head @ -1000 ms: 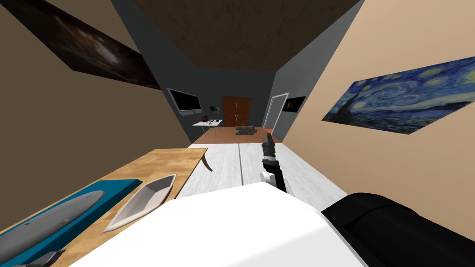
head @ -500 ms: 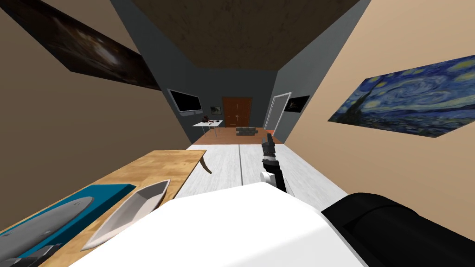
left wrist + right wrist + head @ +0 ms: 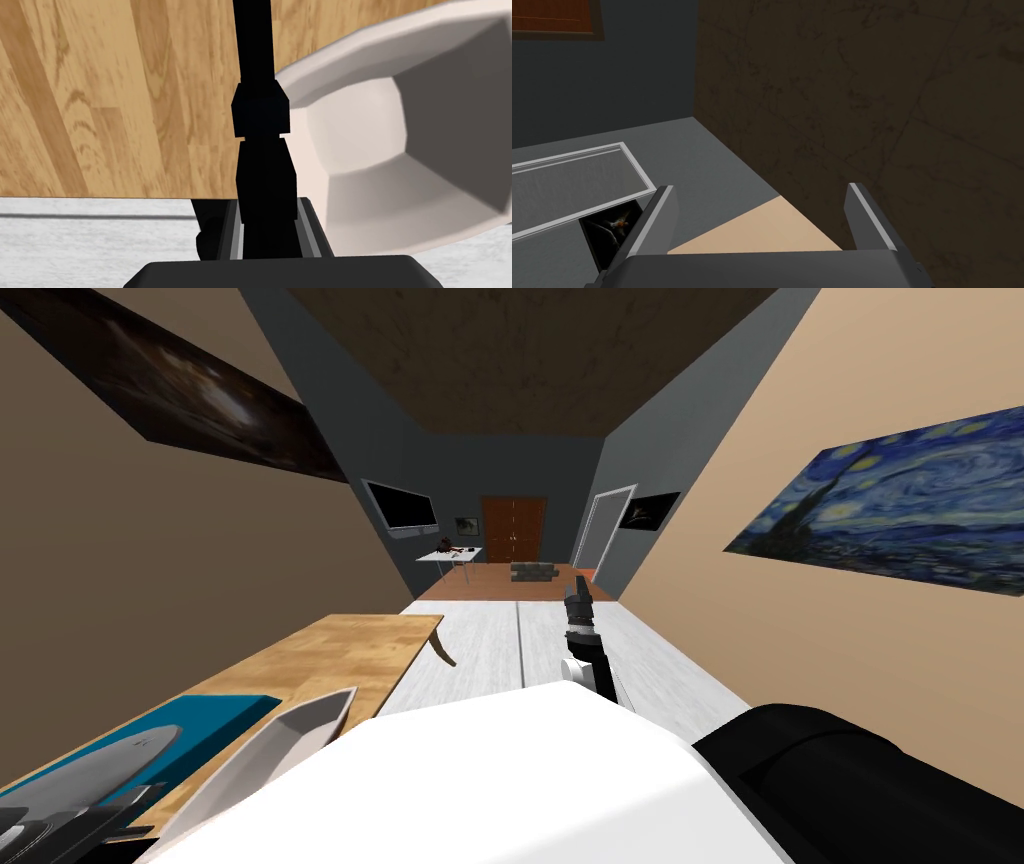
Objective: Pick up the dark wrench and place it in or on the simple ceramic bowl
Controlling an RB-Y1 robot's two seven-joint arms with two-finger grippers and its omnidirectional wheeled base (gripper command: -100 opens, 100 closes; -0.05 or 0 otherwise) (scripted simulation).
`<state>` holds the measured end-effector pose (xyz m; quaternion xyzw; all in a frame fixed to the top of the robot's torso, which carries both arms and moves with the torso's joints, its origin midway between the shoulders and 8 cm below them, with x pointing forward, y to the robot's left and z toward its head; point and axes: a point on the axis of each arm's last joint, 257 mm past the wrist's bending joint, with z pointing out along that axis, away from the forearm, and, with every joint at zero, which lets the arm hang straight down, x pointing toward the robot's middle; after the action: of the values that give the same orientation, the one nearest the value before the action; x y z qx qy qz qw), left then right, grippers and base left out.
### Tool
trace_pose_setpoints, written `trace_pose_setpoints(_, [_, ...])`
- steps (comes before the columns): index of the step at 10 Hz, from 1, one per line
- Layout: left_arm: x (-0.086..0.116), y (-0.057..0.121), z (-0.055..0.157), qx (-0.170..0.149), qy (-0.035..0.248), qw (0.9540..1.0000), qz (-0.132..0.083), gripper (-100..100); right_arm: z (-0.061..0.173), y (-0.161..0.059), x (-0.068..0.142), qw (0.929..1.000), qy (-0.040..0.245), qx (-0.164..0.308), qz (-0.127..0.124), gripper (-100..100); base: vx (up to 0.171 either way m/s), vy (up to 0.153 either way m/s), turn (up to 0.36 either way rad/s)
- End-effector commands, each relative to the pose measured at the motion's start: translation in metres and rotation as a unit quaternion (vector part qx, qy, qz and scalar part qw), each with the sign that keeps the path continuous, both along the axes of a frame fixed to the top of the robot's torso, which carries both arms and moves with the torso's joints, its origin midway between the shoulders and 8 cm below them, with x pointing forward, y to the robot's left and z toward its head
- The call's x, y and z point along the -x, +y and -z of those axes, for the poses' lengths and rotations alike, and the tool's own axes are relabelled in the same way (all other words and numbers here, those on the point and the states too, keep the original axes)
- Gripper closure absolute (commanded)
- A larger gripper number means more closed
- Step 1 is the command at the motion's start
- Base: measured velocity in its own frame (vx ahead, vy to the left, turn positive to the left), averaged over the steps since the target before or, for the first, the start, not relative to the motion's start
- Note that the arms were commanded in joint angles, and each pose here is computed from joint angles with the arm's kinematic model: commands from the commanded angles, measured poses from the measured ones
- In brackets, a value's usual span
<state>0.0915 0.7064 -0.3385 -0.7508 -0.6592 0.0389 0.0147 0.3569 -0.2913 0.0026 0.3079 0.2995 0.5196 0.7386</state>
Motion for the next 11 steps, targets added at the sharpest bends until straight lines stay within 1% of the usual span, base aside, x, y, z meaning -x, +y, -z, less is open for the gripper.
trace_pose_setpoints(1, [-0.011, -0.006, 0.001, 0.009, -0.005, 0.9999, 0.001, 100, 0.000, 0.000, 0.000, 1.0000, 0.000, 0.000, 0.000, 0, 0.115, -0.005, 0.038])
trace_pose_setpoints(2, [-0.023, -0.016, -0.001, 0.025, -0.013, 0.9996, 0.004, 100, 0.000, 0.000, 0.000, 1.0000, 0.000, 0.000, 0.000, 0, 0.102, -0.003, 0.046])
trace_pose_setpoints(3, [-0.020, -0.012, -0.003, 0.020, -0.012, 0.9997, -0.002, 100, 0.000, 0.000, 0.000, 1.0000, 0.000, 0.000, 0.000, 0, 0.078, -0.007, 0.010])
trace_pose_setpoints(4, [-0.022, -0.015, -0.001, 0.024, -0.012, 0.9996, 0.003, 100, 0.000, 0.000, 0.000, 1.0000, 0.000, 0.000, 0.000, 0, 0.030, -0.004, 0.003])
trace_pose_setpoints(6, [-0.034, -0.025, -0.002, 0.038, -0.019, 0.9991, 0.008, 100, 0.000, 0.000, 0.000, 1.0000, 0.000, 0.000, 0.000, 0, 0.038, 0.000, 0.032])
trace_pose_setpoints(7, [-0.034, -0.025, -0.002, 0.038, -0.019, 0.9991, 0.008, 100, 0.000, 0.000, 0.000, 1.0000, 0.000, 0.000, 0.000, 0, 0.042, 0.004, 0.013])
trace_pose_setpoints(8, [-0.045, -0.034, -0.005, 0.053, -0.025, 0.9982, 0.012, 100, 0.000, 0.000, 0.000, 1.0000, 0.000, 0.000, 0.000, 0, 0.075, 0.007, 0.054])
trace_pose_setpoints(9, [-0.040, -0.030, -0.003, 0.045, -0.023, 0.9987, 0.010, 100, 0.000, 0.000, 0.000, 1.0000, 0.000, 0.000, 0.000, 0, 0.042, 0.000, 0.008])
trace_pose_setpoints(10, [-0.041, -0.032, -0.003, 0.047, -0.023, 0.9985, 0.010, -100, 0.000, 0.000, 0.000, 1.0000, 0.000, 0.000, 0.000, 0, 0.006, 0.000, -0.005])
trace_pose_setpoints(11, [-0.041, -0.032, -0.003, 0.047, -0.023, 0.9985, 0.010, -100, 0.000, 0.000, 0.000, 1.0000, 0.000, 0.000, 0.000, 0, 0.000, 0.000, 0.000])
